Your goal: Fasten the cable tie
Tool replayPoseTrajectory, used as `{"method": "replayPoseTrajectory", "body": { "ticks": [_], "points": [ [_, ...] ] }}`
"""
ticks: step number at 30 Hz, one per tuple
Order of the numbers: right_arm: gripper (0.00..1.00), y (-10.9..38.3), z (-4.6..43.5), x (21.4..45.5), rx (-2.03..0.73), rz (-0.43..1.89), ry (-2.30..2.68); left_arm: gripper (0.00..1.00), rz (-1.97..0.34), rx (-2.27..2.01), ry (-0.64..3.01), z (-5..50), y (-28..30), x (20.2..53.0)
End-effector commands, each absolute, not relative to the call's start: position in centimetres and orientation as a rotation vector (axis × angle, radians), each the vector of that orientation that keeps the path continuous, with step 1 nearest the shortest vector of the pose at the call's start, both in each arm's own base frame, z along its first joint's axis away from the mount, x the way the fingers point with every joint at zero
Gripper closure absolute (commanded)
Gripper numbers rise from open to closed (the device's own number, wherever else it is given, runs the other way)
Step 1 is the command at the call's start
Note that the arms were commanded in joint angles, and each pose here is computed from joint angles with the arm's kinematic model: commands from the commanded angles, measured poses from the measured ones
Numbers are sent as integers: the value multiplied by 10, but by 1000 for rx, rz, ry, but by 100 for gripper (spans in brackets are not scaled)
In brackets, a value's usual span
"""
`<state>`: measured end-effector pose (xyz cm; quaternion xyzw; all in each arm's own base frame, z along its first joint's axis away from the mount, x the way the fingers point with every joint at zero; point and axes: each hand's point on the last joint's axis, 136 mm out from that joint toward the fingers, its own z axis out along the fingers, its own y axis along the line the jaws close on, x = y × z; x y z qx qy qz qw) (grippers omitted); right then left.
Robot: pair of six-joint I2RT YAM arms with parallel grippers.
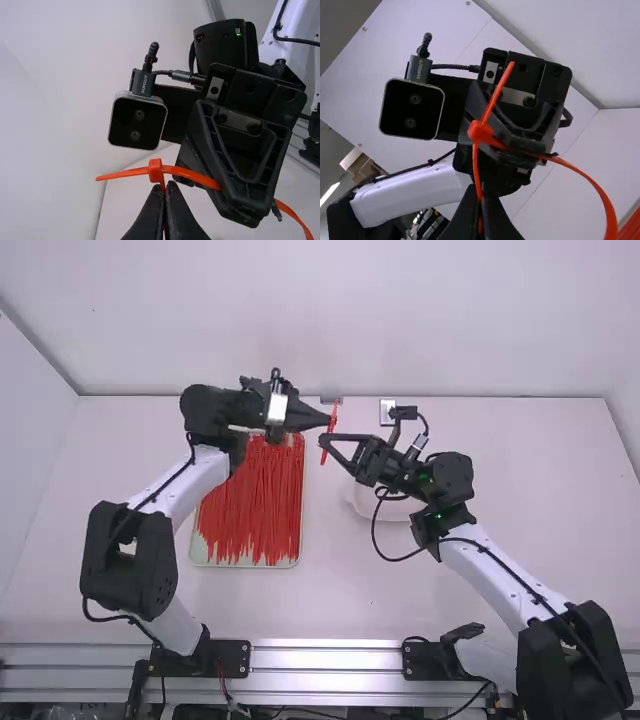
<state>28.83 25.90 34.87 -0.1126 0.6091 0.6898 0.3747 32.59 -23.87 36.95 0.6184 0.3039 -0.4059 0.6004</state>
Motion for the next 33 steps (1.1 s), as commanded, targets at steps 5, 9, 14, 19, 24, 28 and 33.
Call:
{"method": "replayPoseTrajectory", "body": {
  "ticks": [5,9,14,19,24,28,33],
  "points": [
    [100,240,365,311,-196,1698,1492,99,-986,1503,696,352,-238,303],
    [100,239,366,311,-194,1695,1487,98,-986,1503,696,349,-237,297],
    [100,238,370,311,-187,1705,1474,99,-1009,1496,721,344,-237,297],
    [100,238,374,310,-198,1703,1460,98,-1010,1496,723,339,-237,296],
    [100,232,374,315,-187,1691,1466,99,-1015,1494,728,336,-237,295],
    [94,232,372,315,-183,1696,1476,98,-1005,1428,771,341,-229,308],
    [81,233,371,313,-202,1699,1482,98,-1008,1388,821,343,-219,315]
  ]
}}
